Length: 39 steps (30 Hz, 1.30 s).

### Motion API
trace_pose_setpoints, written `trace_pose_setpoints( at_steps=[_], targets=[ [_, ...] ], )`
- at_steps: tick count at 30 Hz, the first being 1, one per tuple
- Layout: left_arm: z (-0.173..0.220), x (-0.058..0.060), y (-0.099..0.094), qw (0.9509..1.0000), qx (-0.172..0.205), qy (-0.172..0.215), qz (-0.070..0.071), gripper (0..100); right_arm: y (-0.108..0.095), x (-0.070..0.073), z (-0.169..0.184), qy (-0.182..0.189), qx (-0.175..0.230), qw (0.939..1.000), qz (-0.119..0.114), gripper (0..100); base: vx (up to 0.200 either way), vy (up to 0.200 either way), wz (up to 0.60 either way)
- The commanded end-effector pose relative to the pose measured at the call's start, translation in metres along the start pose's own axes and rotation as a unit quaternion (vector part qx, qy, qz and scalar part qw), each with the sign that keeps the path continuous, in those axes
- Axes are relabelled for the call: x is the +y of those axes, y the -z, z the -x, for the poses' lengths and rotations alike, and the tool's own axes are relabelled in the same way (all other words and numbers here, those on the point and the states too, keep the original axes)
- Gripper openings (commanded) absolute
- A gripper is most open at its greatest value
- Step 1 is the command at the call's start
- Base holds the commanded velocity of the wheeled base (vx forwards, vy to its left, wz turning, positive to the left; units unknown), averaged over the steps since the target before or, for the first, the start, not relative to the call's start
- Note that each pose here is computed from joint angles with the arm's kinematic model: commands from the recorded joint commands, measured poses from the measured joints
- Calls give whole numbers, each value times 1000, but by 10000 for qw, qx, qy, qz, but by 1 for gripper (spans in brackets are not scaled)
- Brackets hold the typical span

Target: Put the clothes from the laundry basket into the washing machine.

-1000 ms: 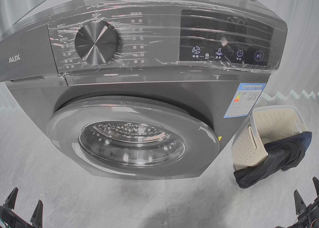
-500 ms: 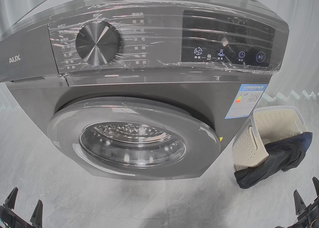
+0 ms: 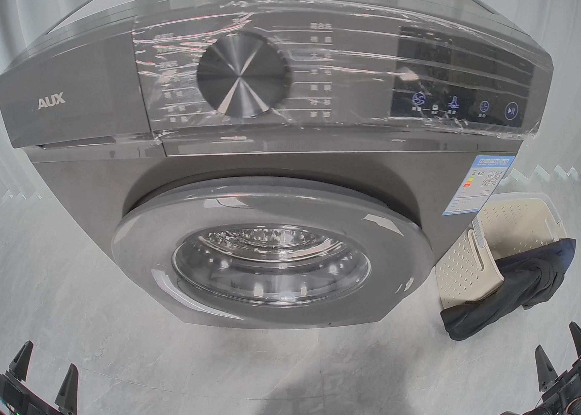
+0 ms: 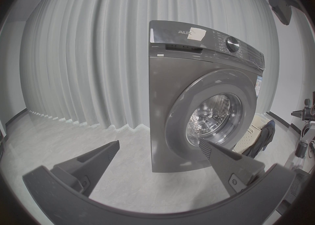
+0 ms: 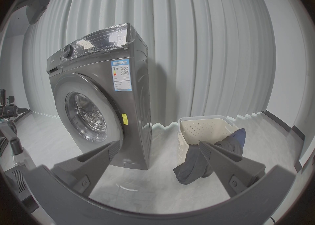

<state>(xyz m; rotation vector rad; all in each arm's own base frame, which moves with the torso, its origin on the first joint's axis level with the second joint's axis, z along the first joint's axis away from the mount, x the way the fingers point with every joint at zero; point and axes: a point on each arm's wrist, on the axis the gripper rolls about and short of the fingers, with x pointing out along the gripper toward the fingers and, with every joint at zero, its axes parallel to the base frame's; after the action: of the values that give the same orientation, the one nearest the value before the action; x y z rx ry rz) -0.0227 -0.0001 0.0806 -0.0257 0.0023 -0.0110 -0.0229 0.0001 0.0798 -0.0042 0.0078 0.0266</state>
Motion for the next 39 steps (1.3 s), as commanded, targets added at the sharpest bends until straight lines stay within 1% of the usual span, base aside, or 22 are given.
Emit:
trace_pose_setpoints(
  at_steps=[1, 26, 32, 35, 36, 37, 38, 39],
  targets=[
    [0, 0, 4, 10000, -18, -1, 2, 100, 4, 0, 0, -5, -9, 10000, 2, 100, 0, 0, 0],
    [0, 0, 4, 10000, -19, -9, 2, 100, 4, 0, 0, -5, -9, 10000, 10, 100, 0, 0, 0],
    [0, 0, 4, 10000, -19, -9, -6, 100, 4, 0, 0, 41, -8, 10000, 17, 100, 0, 0, 0],
    [0, 0, 4, 10000, -19, -9, 2, 100, 4, 0, 0, -5, -16, 10000, 2, 100, 0, 0, 0],
    [0, 0, 4, 10000, -18, -1, -6, 100, -14, 0, 4, -62, -537, 9985, -88, 100, 0, 0, 0],
    [0, 0, 4, 10000, -18, -1, 2, 100, -35, 0, 12, -111, -1070, 9939, -231, 100, 0, 0, 0],
    [0, 0, 4, 10000, -18, -1, 2, 100, -39, 0, 13, -117, -1146, 9930, -268, 100, 0, 0, 0],
    [0, 0, 4, 10000, -18, -1, -6, 100, -72, -1, 15, -187, -1262, 9899, -616, 100, 0, 0, 0]
  ],
)
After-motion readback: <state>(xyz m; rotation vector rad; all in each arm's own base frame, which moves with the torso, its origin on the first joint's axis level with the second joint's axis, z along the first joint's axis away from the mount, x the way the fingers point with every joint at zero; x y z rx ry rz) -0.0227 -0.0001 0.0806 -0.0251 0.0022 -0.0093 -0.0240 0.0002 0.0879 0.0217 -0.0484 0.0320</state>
